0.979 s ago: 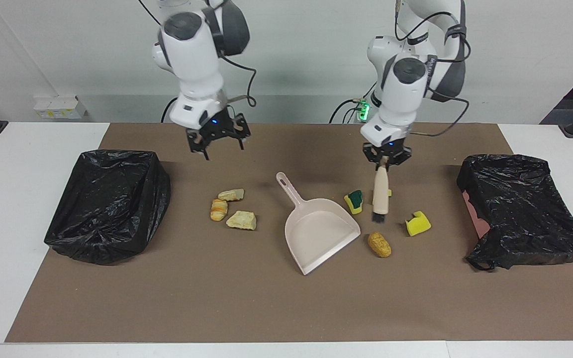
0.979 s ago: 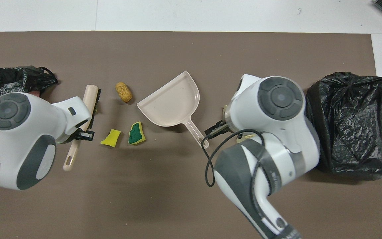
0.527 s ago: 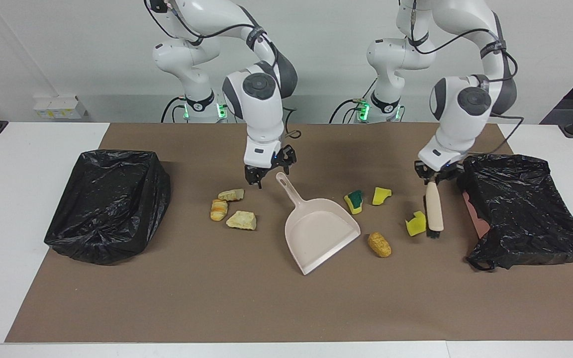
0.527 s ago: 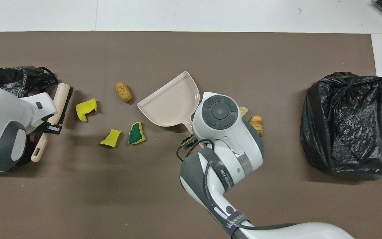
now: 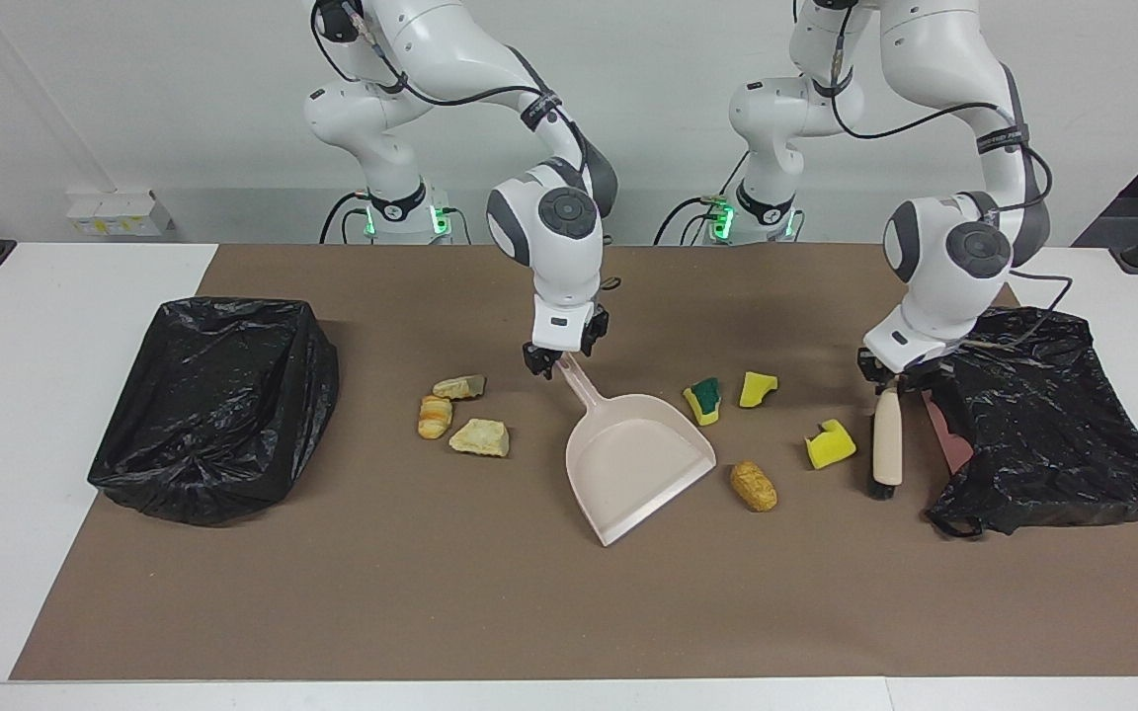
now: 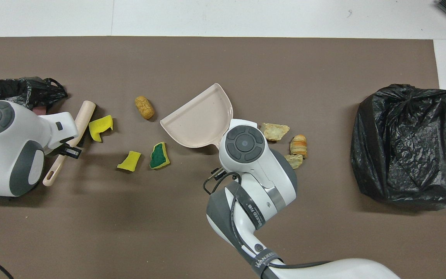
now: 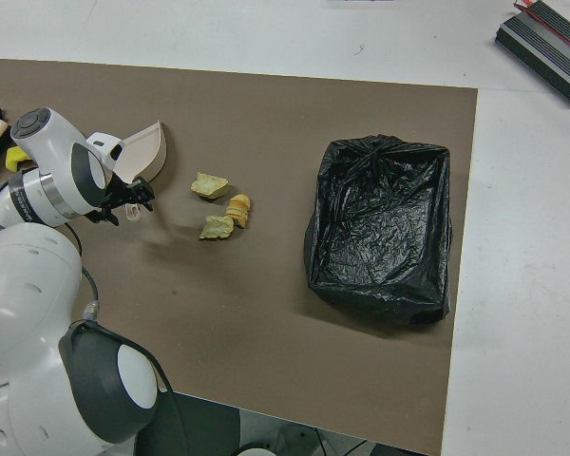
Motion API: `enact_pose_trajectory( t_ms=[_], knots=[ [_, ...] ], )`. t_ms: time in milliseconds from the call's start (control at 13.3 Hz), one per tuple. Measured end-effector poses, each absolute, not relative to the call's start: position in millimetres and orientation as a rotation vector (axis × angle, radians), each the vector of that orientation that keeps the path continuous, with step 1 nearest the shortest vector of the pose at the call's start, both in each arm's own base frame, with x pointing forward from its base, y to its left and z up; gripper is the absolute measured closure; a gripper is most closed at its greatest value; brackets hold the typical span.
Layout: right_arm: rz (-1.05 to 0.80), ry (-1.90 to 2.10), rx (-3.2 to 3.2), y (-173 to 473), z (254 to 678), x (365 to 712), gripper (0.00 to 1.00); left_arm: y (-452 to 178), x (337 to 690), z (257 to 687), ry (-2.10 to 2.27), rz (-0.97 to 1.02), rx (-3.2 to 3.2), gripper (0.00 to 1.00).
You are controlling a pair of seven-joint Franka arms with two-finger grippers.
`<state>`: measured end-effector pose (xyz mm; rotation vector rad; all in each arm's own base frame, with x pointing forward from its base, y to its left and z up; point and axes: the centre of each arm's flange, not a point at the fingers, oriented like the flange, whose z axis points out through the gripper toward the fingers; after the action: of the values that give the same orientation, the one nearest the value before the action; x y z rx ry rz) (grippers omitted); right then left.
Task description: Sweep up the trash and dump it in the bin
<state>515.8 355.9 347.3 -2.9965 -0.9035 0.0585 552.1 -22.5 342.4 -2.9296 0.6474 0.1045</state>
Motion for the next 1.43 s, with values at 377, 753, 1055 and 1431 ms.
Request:
enact_pose_trajectory(
  t_ms=[377,753,1055,1431],
  knots=[
    [0.036,-0.973,-2.981,358.0,351.4,517.5,0.68,-63.7,556.5,348.2,0.735,-0.001,-2.933,0.74],
    [-0.018,-1.321,-2.838,326.1,384.4,542.2,0.68,-81.7,600.1,350.4,0.891,-0.074,-2.883,0.74],
    [0.109,-1.66,-2.662,289.8,435.6,525.5,0.68,-120.2,599.9,335.1,1.163,-0.006,-2.79,0.74],
    [0.177,-1.881,-2.542,268.2,415.9,483.4,0.68,-113.1,596.7,336.8,1.527,0.059,-2.611,0.74]
  ],
)
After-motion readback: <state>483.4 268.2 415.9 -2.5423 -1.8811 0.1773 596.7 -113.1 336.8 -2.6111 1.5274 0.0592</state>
